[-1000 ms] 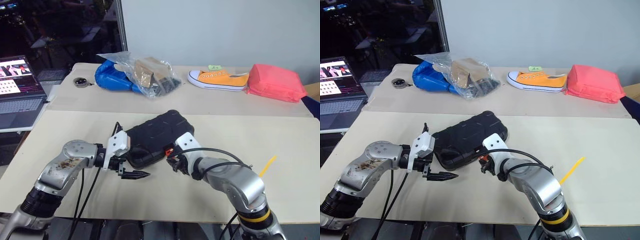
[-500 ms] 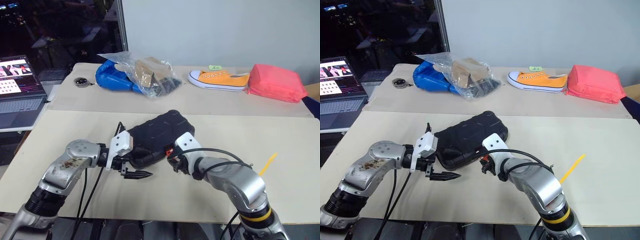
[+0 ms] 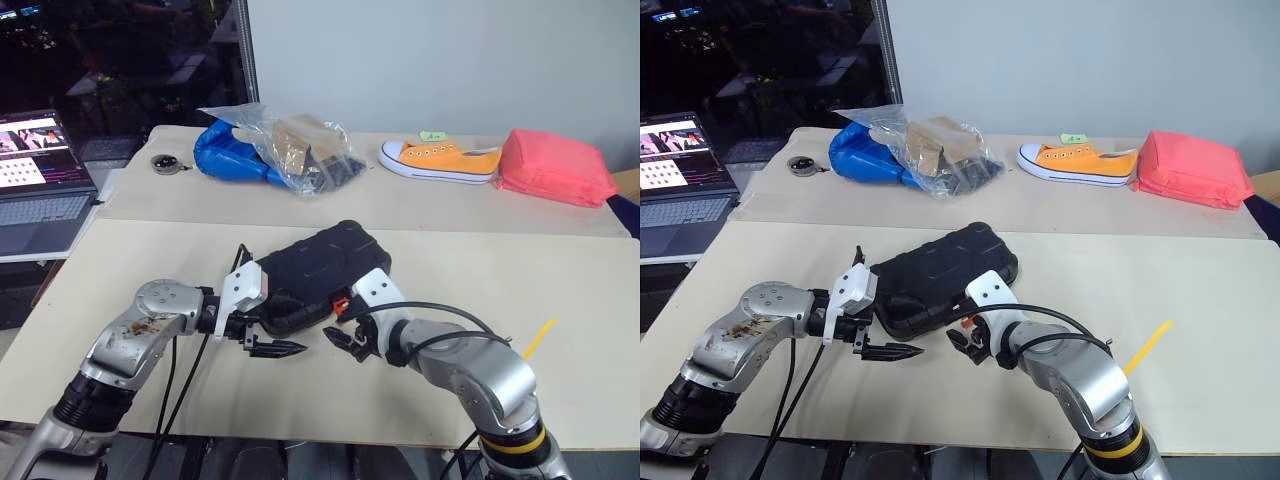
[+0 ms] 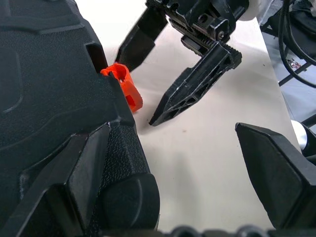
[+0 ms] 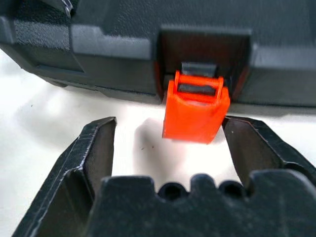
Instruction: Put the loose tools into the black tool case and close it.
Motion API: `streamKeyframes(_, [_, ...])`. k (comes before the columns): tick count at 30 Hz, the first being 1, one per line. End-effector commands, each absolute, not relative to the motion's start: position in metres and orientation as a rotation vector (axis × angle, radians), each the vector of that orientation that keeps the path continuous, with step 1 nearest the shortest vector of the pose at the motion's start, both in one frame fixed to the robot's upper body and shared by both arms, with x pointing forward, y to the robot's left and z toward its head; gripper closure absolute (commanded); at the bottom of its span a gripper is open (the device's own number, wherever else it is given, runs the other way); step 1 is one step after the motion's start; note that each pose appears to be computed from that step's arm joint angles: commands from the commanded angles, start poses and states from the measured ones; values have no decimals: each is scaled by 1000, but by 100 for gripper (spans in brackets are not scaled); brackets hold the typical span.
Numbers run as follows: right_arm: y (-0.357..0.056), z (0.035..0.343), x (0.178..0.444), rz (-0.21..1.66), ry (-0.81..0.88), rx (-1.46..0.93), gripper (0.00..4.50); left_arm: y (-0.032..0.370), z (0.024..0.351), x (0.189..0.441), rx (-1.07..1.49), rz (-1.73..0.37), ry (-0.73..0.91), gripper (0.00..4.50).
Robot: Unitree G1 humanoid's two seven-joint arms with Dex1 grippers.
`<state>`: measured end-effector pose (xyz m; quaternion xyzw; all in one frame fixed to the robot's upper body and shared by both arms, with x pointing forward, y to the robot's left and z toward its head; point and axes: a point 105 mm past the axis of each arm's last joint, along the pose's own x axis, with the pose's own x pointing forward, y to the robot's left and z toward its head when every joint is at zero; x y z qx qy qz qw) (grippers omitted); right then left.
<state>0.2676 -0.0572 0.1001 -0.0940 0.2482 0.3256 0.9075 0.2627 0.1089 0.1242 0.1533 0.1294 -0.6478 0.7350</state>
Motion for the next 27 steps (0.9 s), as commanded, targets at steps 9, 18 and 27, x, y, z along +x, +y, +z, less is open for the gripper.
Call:
streamKeyframes(9, [-67, 103, 270, 568, 412, -74, 53, 111, 107, 259, 314, -1421, 376, 14])
streamKeyframes(18, [-58, 99, 269, 614, 407, -79, 53, 111, 107, 260, 316, -1423, 376, 14])
streamKeyframes(27, [-57, 93, 271, 622, 423, -102, 154, 110, 107, 259, 317, -1423, 373, 14])
